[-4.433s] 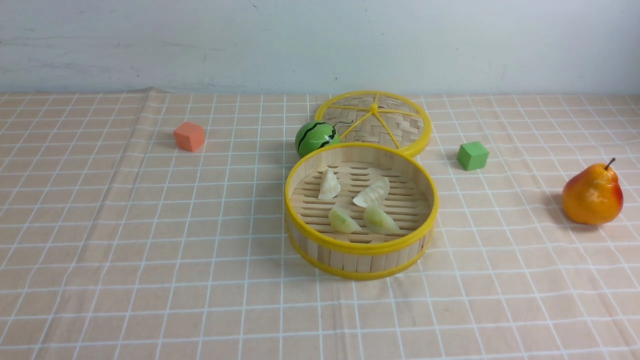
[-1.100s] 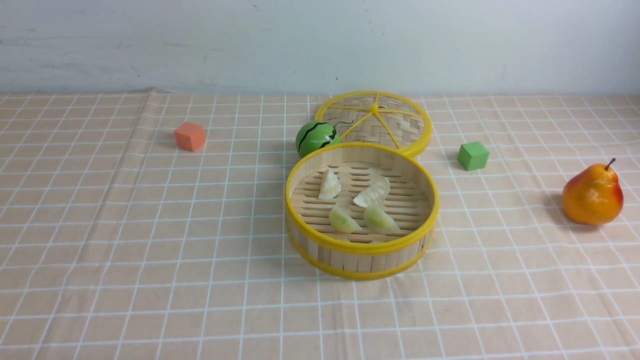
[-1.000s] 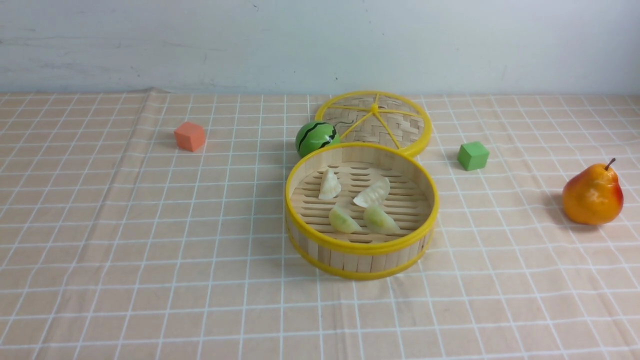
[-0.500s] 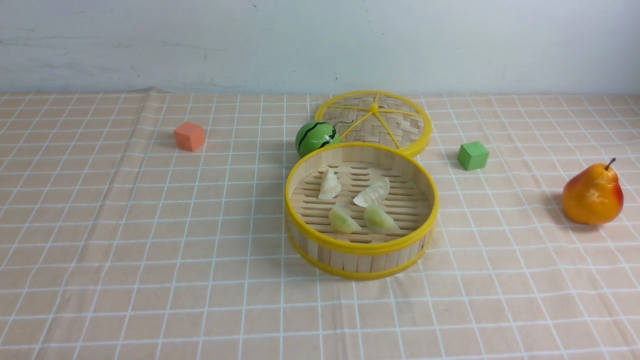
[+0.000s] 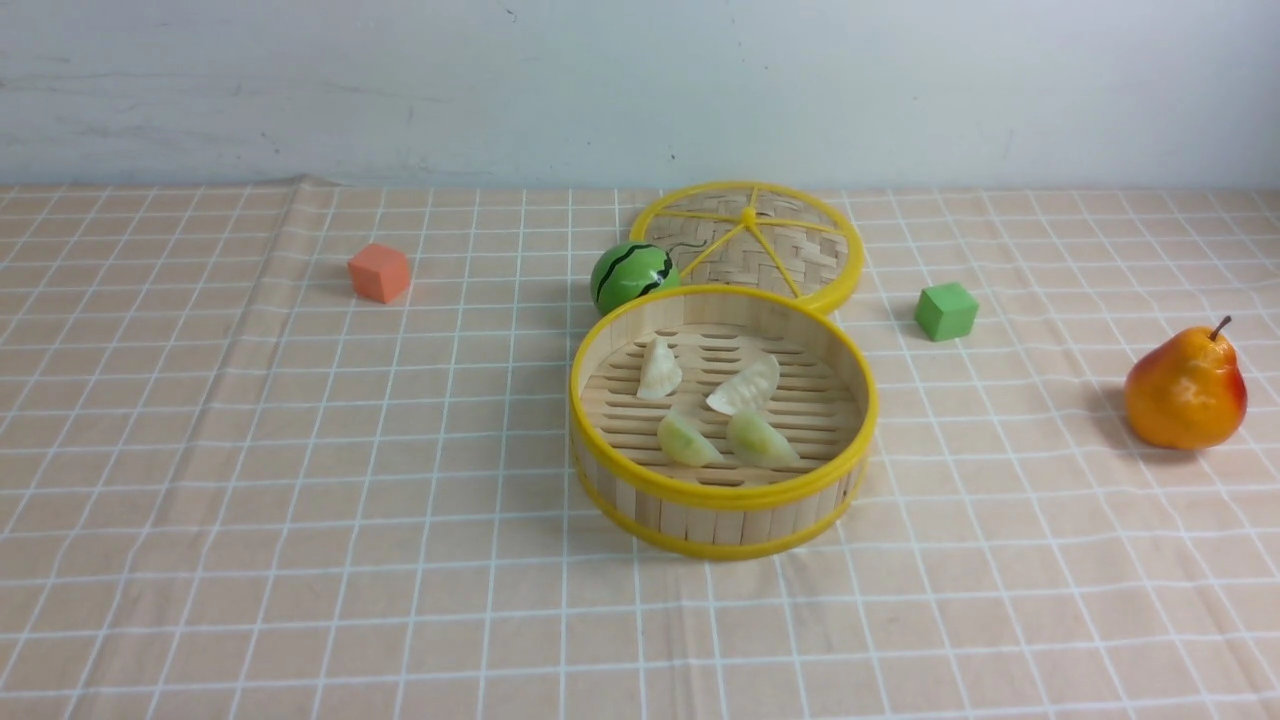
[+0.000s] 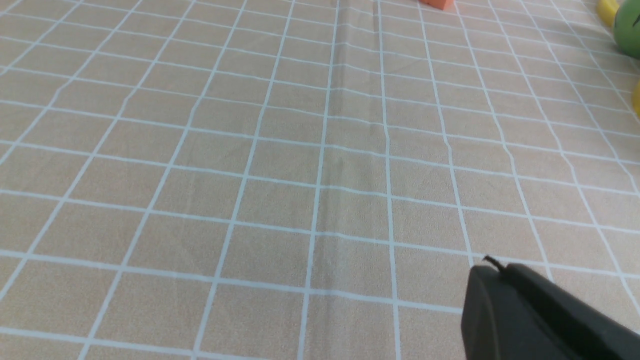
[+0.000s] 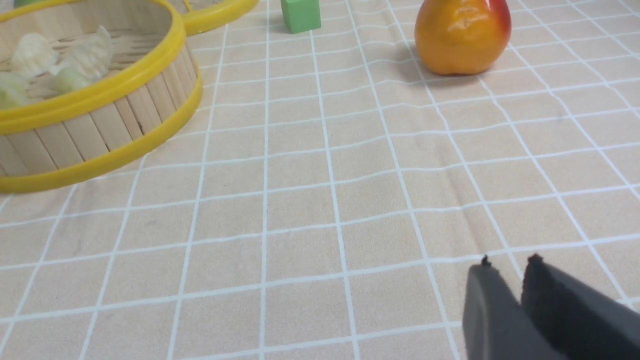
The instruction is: Put the dumplings into the steamer on the table with the brown tablecloth.
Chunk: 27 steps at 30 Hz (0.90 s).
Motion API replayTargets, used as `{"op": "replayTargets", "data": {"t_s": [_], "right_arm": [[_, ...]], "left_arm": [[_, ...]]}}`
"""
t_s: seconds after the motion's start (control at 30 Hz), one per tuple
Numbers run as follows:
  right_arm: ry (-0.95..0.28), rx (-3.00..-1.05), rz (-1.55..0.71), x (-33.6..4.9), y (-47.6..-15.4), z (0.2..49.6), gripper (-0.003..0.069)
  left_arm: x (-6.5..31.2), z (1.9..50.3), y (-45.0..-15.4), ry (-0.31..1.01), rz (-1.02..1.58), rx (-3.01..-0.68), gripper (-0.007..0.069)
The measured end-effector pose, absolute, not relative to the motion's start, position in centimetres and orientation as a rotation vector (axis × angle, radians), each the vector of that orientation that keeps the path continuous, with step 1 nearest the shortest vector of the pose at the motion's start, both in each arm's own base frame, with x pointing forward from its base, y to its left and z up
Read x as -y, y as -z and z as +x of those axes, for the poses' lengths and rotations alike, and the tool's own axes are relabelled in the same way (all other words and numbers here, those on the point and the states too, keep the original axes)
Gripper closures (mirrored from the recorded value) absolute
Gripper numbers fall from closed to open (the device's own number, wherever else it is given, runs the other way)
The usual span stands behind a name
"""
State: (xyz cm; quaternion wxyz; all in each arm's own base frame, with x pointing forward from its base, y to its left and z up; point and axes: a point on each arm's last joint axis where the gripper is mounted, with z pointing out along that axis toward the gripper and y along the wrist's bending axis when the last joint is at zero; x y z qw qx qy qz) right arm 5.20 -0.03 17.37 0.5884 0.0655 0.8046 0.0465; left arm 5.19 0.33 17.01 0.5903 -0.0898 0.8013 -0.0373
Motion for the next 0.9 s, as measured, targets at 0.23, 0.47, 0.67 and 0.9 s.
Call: {"op": "replayTargets", "data": {"t_s": [0.23, 0.47, 0.67, 0.9], "right_arm": [[-0.108, -1.874, 0.153, 0.03, -17.37, 5.20, 0.0544], [-0.108, -1.874, 0.153, 0.03, -17.37, 5.20, 0.0543], [-0.108, -1.874, 0.153, 0.03, -17.37, 5.20, 0.0538], [-0.108, -1.874, 0.153, 0.03, -17.37, 5.20, 0.0529]], "left_arm": [[-0.33, 5.19, -17.01, 0.087, -0.209, -1.865, 0.0636], [-0.33, 5.19, -17.01, 0.087, -0.209, -1.865, 0.0630], [-0.33, 5.19, -17.01, 0.087, -0.209, -1.865, 0.0624], [-0.33, 5.19, -17.01, 0.087, -0.209, -1.865, 0.0624]]}}
